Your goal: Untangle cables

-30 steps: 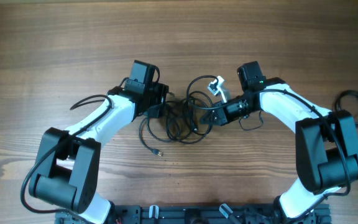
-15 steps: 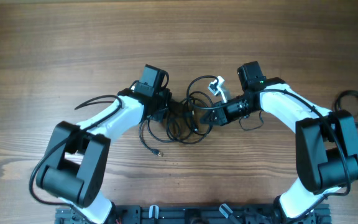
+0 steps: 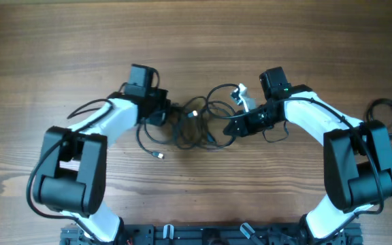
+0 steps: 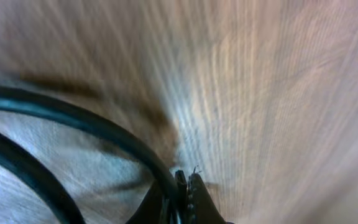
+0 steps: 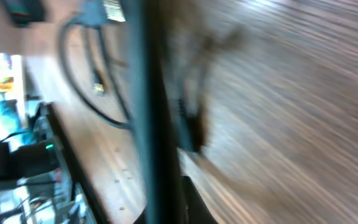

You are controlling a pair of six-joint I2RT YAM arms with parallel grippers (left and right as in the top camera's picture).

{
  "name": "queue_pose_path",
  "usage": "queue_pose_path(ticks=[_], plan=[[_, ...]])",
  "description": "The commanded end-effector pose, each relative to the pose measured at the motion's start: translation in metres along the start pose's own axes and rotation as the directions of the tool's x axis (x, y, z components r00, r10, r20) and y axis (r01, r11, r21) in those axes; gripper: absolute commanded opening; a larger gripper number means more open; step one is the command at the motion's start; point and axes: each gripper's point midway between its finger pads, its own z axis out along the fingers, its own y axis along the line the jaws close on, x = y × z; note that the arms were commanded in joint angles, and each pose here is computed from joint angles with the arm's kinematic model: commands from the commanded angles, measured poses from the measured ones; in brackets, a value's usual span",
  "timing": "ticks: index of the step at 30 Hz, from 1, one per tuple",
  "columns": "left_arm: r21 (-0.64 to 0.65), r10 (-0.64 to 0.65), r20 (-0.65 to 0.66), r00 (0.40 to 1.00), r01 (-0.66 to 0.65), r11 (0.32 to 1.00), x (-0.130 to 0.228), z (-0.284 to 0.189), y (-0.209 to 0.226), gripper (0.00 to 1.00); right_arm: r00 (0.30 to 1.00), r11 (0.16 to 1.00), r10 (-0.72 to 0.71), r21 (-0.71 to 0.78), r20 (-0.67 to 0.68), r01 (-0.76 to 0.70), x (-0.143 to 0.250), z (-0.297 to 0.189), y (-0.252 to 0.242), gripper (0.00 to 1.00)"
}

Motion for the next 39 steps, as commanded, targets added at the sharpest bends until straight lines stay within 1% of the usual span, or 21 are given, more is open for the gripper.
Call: queue_pose_path(ticks=[1, 6, 10, 15, 17, 20, 21, 22, 23, 24, 25, 27, 28, 29, 30, 31, 32, 34, 35, 38, 39], plan=[[0.103, 0.090, -0.055, 0.994, -0.084, 0.991, -0.020, -0.029, -0.019, 0.04, 0.995, 0.984, 0.097, 0.147, -0.001, -0.096, 0.004, -0.002, -0.024, 0.04], [0.224, 0.127, -0.101, 0.987, -0.102, 0.969, -0.051, -0.064, -0.031, 0.04, 0.981, 0.936, 0.192, 0.292, 0.038, -0.195, 0.004, -0.008, -0.049, 0.04], [0.297, 0.128, -0.134, 0.983, -0.083, 0.951, -0.076, -0.085, -0.030, 0.04, 0.976, 0.897, 0.212, 0.386, 0.058, -0.217, 0.006, -0.014, -0.066, 0.04], [0.276, 0.018, -0.123, 0.992, 0.017, 0.961, -0.108, -0.097, -0.011, 0.04, 0.974, 0.881, 0.218, 0.415, 0.066, -0.226, 0.006, -0.017, -0.071, 0.04], [0.284, 0.034, -0.103, 0.994, -0.003, 0.959, -0.117, -0.100, -0.008, 0.04, 0.973, 0.866, 0.220, 0.445, 0.074, -0.230, 0.006, -0.019, -0.076, 0.04], [0.290, 0.031, -0.082, 0.996, -0.006, 0.957, -0.128, -0.105, -0.003, 0.04, 0.972, 0.812, 0.217, 0.536, 0.091, -0.232, 0.008, -0.029, -0.092, 0.04], [0.292, 0.020, -0.077, 0.997, 0.003, 0.957, -0.132, -0.107, -0.001, 0.07, 0.972, 0.793, 0.215, 0.563, 0.097, -0.232, 0.008, -0.032, -0.097, 0.04], [0.295, 0.027, -0.069, 0.997, -0.006, 0.955, -0.135, -0.109, -0.001, 0.16, 0.970, 0.769, 0.218, 0.593, 0.108, -0.239, 0.008, -0.036, -0.103, 0.04], [0.297, 0.022, -0.065, 0.998, -0.001, 0.955, -0.138, -0.110, 0.001, 0.28, 0.965, 0.739, 0.229, 0.623, 0.126, -0.257, 0.009, -0.041, -0.109, 0.04], [0.301, 0.017, -0.067, 0.998, 0.004, 0.954, -0.140, -0.112, 0.002, 0.38, 0.964, 0.727, 0.230, 0.635, 0.131, -0.260, 0.009, -0.043, -0.111, 0.04], [0.301, 0.023, -0.062, 0.998, -0.003, 0.954, -0.142, -0.112, 0.003, 0.45, 0.964, 0.728, 0.230, 0.634, 0.132, -0.260, 0.009, -0.042, -0.111, 0.04], [0.301, 0.031, -0.059, 0.998, -0.012, 0.954, -0.142, -0.112, 0.003, 0.50, 0.964, 0.734, 0.228, 0.628, 0.133, -0.260, 0.008, -0.041, -0.110, 0.04], [0.300, 0.031, -0.059, 0.998, -0.012, 0.954, -0.142, -0.112, 0.003, 0.40, 0.965, 0.740, 0.227, 0.621, 0.134, -0.260, 0.007, -0.040, -0.109, 0.04], [0.298, 0.029, -0.061, 0.998, -0.010, 0.955, -0.142, -0.112, 0.004, 0.24, 0.965, 0.758, 0.226, 0.598, 0.134, -0.261, 0.005, -0.037, -0.105, 0.04], [0.297, 0.028, -0.061, 0.998, -0.009, 0.955, -0.141, -0.112, 0.004, 0.14, 0.967, 0.776, 0.222, 0.577, 0.128, -0.255, 0.004, -0.035, -0.101, 0.04], [0.292, 0.025, -0.067, 0.997, -0.004, 0.956, -0.140, -0.112, 0.005, 0.14, 0.970, 0.802, 0.214, 0.546, 0.116, -0.242, 0.003, -0.031, -0.095, 0.04], [0.288, 0.025, -0.073, 0.997, -0.003, 0.958, -0.138, -0.111, 0.006, 0.23, 0.975, 0.828, 0.199, 0.515, 0.100, -0.222, 0.002, -0.027, -0.090, 0.04], [0.304, 0.051, -0.102, 0.993, -0.018, 0.952, -0.128, -0.109, -0.001, 0.40, 0.976, 0.848, 0.193, 0.484, 0.100, -0.218, 0.000, -0.024, -0.084, 0.04], [0.317, 0.060, -0.112, 0.992, -0.021, 0.948, -0.123, -0.108, -0.006, 0.52, 0.976, 0.848, 0.191, 0.483, 0.103, -0.217, -0.001, -0.024, -0.084, 0.04], [0.342, 0.112, -0.129, 0.985, -0.062, 0.938, -0.098, -0.099, -0.028, 0.67, 0.976, 0.849, 0.188, 0.482, 0.105, -0.216, -0.002, -0.024, -0.084, 0.04], [0.336, 0.150, -0.107, 0.983, -0.106, 0.936, -0.088, -0.092, -0.035, 0.68, 0.976, 0.853, 0.189, 0.476, 0.104, -0.216, -0.002, -0.023, -0.083, 0.04]])
